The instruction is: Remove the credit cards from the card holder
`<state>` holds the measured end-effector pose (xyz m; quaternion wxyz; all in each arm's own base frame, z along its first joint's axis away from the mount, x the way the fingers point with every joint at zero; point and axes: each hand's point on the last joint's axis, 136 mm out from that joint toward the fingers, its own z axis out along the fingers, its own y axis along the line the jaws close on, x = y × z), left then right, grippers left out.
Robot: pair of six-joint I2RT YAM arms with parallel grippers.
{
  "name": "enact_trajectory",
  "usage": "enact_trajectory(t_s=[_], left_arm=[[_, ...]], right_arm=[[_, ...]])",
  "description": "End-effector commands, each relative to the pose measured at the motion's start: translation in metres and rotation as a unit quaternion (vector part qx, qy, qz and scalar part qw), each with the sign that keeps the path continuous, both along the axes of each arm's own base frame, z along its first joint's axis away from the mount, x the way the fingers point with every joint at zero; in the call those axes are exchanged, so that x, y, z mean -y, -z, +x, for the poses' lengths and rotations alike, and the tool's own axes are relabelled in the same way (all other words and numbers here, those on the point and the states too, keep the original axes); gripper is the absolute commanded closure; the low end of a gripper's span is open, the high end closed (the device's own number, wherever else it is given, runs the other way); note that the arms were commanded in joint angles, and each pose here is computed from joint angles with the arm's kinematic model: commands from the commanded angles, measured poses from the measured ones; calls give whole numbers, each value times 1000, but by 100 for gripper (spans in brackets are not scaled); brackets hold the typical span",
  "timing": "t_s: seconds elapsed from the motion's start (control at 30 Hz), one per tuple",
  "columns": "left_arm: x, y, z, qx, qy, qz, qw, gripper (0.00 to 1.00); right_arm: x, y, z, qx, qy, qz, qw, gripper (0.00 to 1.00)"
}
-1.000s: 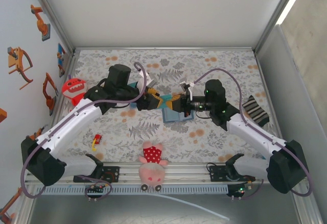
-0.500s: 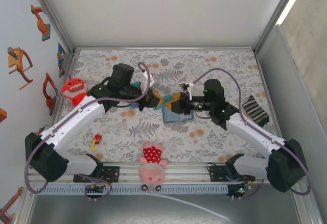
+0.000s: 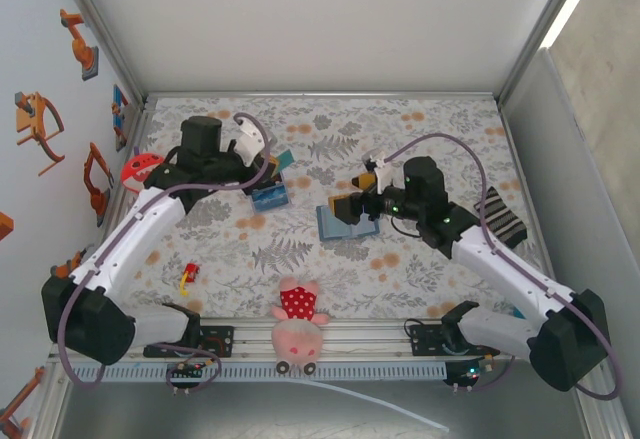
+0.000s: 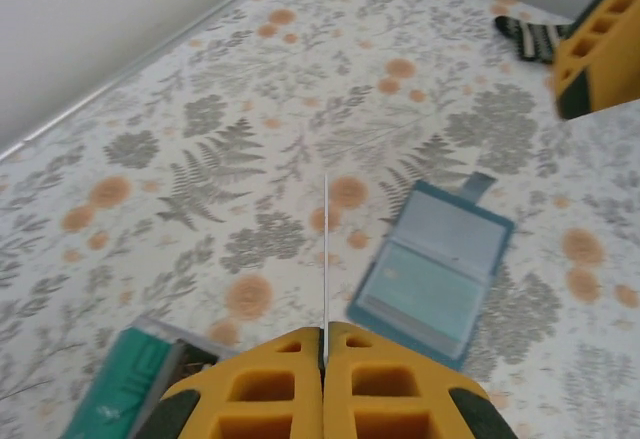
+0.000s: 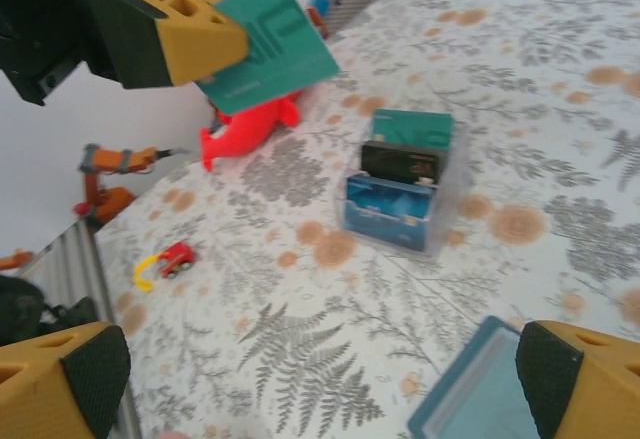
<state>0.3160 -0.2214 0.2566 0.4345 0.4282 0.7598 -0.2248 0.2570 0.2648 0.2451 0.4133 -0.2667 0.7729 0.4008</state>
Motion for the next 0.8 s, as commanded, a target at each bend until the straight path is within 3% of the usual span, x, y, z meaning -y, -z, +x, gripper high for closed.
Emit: enact_trajectory(t_s=[0.0, 0.37, 0.77], left_arm=[[-10, 9, 27, 46, 9, 22, 999, 100], [-38, 38, 70, 60, 47, 27, 997, 100], [-48, 91, 94, 4, 79, 72, 994, 100]], right_arm=[[19, -4, 21, 5, 85, -35, 996, 1], [51, 11, 46, -19, 188, -116, 975, 1], [64, 14, 52, -18, 235, -114, 965, 1]])
